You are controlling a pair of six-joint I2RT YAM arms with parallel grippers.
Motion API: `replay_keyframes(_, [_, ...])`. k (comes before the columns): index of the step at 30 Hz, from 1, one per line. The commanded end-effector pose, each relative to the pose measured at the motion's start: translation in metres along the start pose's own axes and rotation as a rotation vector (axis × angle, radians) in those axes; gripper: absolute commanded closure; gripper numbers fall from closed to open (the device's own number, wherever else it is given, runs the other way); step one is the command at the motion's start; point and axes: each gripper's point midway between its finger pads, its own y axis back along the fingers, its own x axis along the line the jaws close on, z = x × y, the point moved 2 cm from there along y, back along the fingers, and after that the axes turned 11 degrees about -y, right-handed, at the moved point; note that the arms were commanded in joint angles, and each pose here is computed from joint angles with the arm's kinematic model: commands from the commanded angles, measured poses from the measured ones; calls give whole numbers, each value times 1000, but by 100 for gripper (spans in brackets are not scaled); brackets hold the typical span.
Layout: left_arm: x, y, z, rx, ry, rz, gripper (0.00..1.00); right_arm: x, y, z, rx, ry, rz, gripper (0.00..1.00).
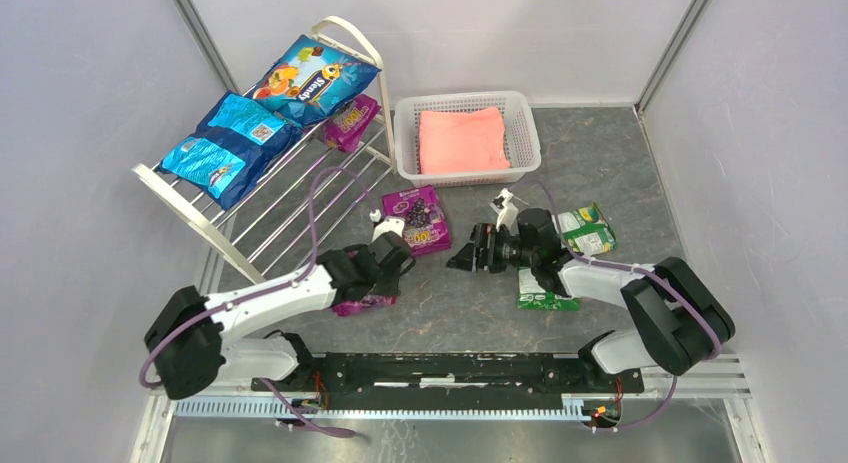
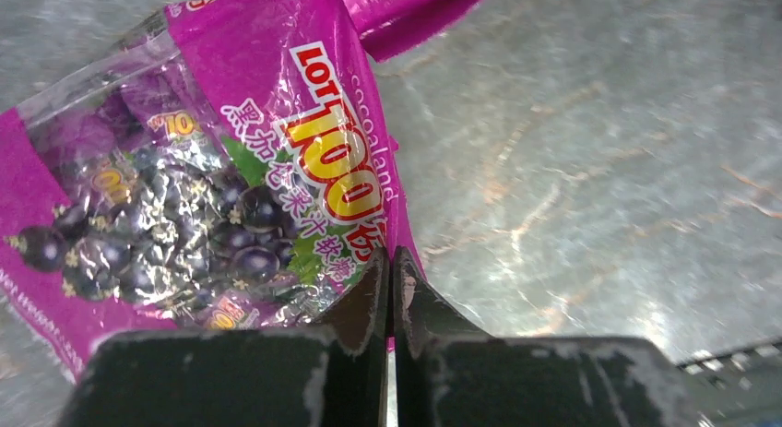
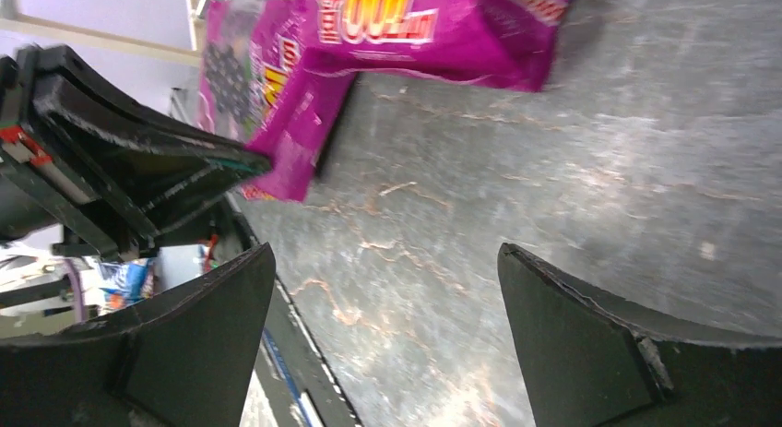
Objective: Place and organize the candy bags onto the shelf
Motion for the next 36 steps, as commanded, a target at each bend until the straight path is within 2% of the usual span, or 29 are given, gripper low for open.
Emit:
replay_keyframes(1, [-44,19,20,-123,59,-311,98,38,-16,7,-15,-58,103,2])
replay_keyframes(7, [-60,27,13,-165,88,-458,98,58,-39,-19,26,-176,140,2])
replay_keyframes(11, [-65,34,10,-171,77,-514,98,49,-48,-28,20,-256,101,2])
replay_keyframes(27, [-64,63,15,-248,-5,-604,98,59,-79,-62,89,-390,122,7])
replay_keyframes(30, [-67,65,19,-248,0,-612,98,66,-87,-71,103,-406,134,10])
replay_keyframes(36, [-68,62,20,-246,27,-607,98,71,-94,-88,137,-437,158,22])
